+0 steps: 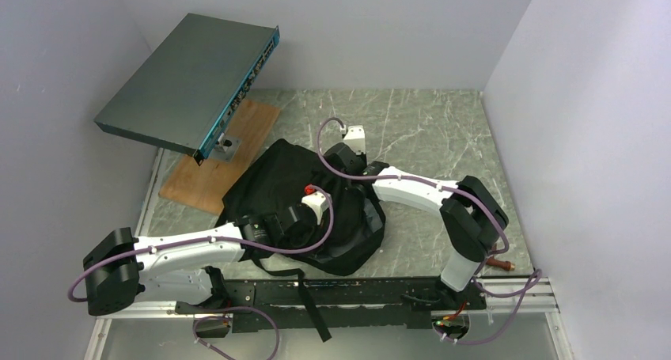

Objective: Pack the student bag
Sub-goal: Zip the student bag at the center of the board.

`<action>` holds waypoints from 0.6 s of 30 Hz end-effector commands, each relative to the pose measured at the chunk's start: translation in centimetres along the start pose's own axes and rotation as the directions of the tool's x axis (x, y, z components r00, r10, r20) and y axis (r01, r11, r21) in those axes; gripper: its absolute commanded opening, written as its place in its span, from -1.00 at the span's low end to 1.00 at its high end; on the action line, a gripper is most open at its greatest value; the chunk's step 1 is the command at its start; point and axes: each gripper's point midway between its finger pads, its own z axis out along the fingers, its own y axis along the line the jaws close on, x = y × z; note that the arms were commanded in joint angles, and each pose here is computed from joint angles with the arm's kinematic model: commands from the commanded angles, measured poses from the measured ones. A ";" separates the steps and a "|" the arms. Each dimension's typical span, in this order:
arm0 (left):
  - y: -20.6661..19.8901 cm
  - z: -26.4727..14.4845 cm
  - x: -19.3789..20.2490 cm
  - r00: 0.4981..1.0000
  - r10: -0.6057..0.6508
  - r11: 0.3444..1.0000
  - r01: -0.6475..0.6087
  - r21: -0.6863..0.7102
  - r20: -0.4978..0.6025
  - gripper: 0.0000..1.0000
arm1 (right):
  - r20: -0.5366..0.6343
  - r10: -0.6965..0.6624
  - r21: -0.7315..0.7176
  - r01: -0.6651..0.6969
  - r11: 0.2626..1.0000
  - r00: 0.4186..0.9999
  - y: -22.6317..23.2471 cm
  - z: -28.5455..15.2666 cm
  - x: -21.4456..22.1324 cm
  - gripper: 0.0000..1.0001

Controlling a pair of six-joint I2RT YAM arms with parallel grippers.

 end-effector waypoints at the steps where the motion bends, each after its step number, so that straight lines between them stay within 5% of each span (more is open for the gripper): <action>1: -0.6 -0.2 -0.3 1.000 -0.017 1.000 0.017 0.021 0.008 -1.00 | 0.054 0.052 0.060 -0.055 0.997 0.997 -2.0 -0.3 -1.9 -0.67; 5: -0.8 -0.2 -0.3 1.000 -0.016 1.000 0.016 0.027 0.007 -1.00 | 0.038 0.001 0.104 -0.005 0.995 0.999 -2.6 0.0 -1.6 -0.74; 11: -0.8 -0.2 -0.4 1.000 -0.014 1.000 0.014 0.027 0.008 -1.00 | 0.067 -0.071 0.109 0.063 0.992 0.995 -3.2 -0.4 -2.3 -0.53; 18: -1.1 -0.1 -0.6 1.000 -0.011 0.999 0.011 0.033 0.006 -1.00 | 0.065 -0.085 0.116 0.077 0.990 0.994 -3.5 -0.6 -2.4 -0.75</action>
